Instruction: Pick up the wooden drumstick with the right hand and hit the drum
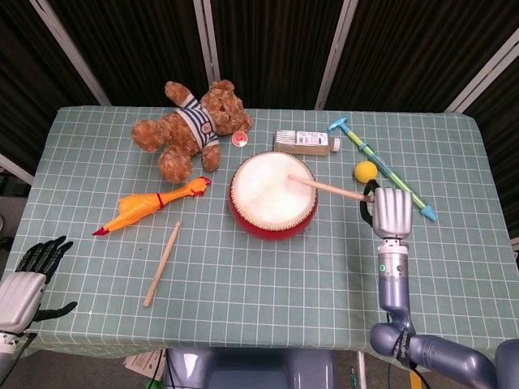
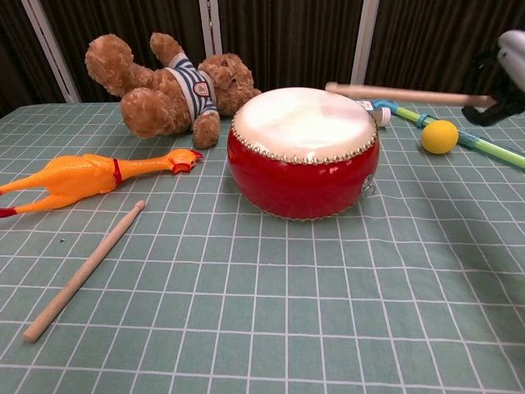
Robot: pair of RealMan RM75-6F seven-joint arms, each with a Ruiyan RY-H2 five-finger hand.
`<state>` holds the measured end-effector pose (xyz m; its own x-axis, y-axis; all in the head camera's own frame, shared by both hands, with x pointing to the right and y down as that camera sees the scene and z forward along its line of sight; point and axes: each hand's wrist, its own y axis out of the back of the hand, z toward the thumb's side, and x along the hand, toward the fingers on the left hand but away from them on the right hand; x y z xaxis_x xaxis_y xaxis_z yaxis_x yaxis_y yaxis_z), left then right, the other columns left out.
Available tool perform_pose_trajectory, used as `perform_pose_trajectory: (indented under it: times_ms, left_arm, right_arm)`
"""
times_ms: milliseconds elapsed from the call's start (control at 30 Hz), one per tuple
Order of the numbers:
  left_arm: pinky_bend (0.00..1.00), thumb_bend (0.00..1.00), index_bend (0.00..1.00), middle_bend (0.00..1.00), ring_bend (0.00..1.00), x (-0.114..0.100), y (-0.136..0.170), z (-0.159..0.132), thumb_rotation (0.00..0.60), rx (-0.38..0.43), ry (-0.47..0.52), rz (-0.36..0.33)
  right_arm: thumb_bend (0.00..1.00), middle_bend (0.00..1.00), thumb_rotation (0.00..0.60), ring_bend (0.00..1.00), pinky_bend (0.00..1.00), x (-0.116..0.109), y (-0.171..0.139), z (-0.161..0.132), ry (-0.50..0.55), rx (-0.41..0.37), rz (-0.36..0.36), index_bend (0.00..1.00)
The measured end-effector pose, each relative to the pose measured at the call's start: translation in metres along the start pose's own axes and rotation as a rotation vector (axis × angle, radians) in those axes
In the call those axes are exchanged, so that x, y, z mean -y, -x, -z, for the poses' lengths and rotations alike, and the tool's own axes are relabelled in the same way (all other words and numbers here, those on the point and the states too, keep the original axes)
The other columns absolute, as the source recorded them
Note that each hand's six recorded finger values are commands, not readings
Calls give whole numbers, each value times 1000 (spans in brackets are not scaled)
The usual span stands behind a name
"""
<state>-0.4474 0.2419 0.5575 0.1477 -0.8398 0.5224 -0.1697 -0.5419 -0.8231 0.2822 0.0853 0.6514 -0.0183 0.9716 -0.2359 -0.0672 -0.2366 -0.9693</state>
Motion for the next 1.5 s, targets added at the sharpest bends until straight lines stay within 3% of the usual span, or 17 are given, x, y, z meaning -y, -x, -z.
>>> perform_pose_trajectory:
  times_ms: [33, 133, 233, 400, 567, 800, 1133, 1300, 1500]
  left_arm:
    - [0, 0, 0, 0, 0, 0, 0, 0, 600, 2, 0, 0]
    - [0, 0, 0, 0, 0, -1, 1, -1, 600, 7, 1, -1]
    - [0, 0, 0, 0, 0, -1, 2, -2, 600, 9, 1, -2]
    - [0, 0, 0, 0, 0, 1, 2, -2, 600, 5, 7, 7]
    - [0, 0, 0, 0, 0, 1, 2, -2, 600, 4, 4, 7]
    - [0, 0, 0, 0, 0, 2, 2, -2, 600, -5, 5, 10]
    - [0, 0, 0, 0, 0, 2, 2, -3, 600, -5, -1, 6]
    - [0, 0, 0, 0, 0, 3, 2, -4, 600, -2, -6, 5]
    - [0, 0, 0, 0, 0, 4, 3, -5, 600, 0, -10, 5]
  right_arm:
    - [805, 1000, 600, 1000, 909, 7, -3, -4, -131, -57, 4, 989]
    - [805, 1000, 600, 1000, 908, 22, -10, -10, -378, -164, 16, 989]
    - [805, 1000, 600, 1000, 909, 25, -12, -15, -432, -191, 28, 989]
    - [804, 1000, 600, 1000, 909, 6, -9, -23, -348, -192, 84, 989]
    - [804, 1000, 600, 1000, 909, -9, -9, -17, -197, -124, 80, 989]
    - [805, 1000, 600, 1000, 909, -24, -14, 7, -118, -65, 70, 989]
    - [805, 1000, 600, 1000, 908, -21, -43, 46, 26, 14, -34, 989]
    - [805, 1000, 600, 1000, 909, -13, -70, 62, 35, 12, -80, 989]
    - [804, 1000, 600, 1000, 909, 8, -101, 77, 19, 36, -190, 989]
